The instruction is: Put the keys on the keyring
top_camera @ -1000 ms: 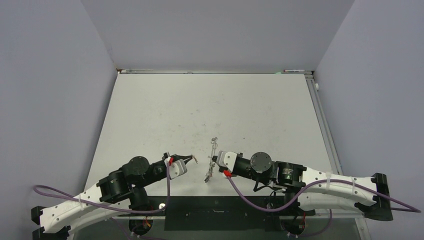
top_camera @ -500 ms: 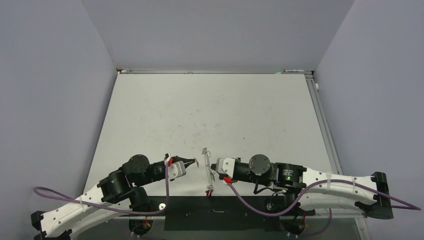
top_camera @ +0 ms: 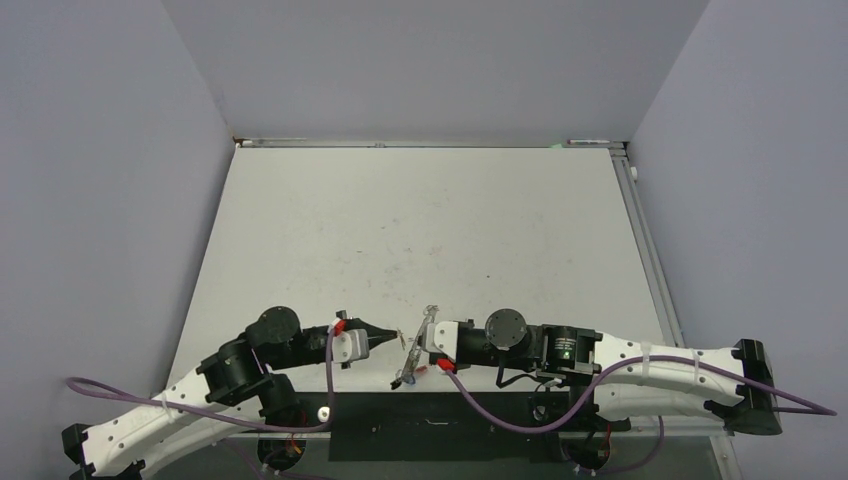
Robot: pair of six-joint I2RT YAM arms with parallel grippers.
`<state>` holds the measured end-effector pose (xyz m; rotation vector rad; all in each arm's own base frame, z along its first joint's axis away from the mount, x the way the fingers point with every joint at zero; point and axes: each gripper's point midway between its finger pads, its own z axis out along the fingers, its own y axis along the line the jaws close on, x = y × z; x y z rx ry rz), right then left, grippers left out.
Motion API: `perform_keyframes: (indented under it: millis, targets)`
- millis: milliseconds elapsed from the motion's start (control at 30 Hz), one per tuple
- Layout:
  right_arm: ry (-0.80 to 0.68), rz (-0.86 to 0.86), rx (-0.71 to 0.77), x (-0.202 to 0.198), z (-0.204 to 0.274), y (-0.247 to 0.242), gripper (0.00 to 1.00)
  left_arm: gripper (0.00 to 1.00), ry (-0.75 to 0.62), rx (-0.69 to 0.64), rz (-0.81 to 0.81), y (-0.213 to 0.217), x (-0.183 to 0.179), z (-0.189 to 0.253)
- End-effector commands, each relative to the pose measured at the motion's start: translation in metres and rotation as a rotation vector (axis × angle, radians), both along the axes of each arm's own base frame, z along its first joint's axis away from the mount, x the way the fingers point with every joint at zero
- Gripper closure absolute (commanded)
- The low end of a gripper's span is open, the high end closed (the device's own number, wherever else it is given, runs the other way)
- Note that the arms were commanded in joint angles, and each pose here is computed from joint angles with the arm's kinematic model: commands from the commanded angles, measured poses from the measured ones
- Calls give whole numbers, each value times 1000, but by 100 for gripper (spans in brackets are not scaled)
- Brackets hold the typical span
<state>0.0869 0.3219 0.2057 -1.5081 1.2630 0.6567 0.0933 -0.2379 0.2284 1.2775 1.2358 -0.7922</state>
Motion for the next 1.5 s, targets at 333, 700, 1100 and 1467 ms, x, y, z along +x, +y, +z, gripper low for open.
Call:
perform_keyframes:
  millis: [333, 700, 1100, 1467]
  targets:
    - [-24, 74, 118, -10, 45, 15, 95, 100, 6, -39, -51, -10, -4, 12]
    - [-9, 90, 109, -8, 40, 19, 95, 100, 33, -26, -90, -13, -10, 7]
    - [-1, 84, 113, -5, 40, 18, 95, 100, 50, -28, -132, -15, -18, 7]
    - [4, 83, 112, -4, 39, 19, 95, 100, 60, -28, -147, -17, -20, 6]
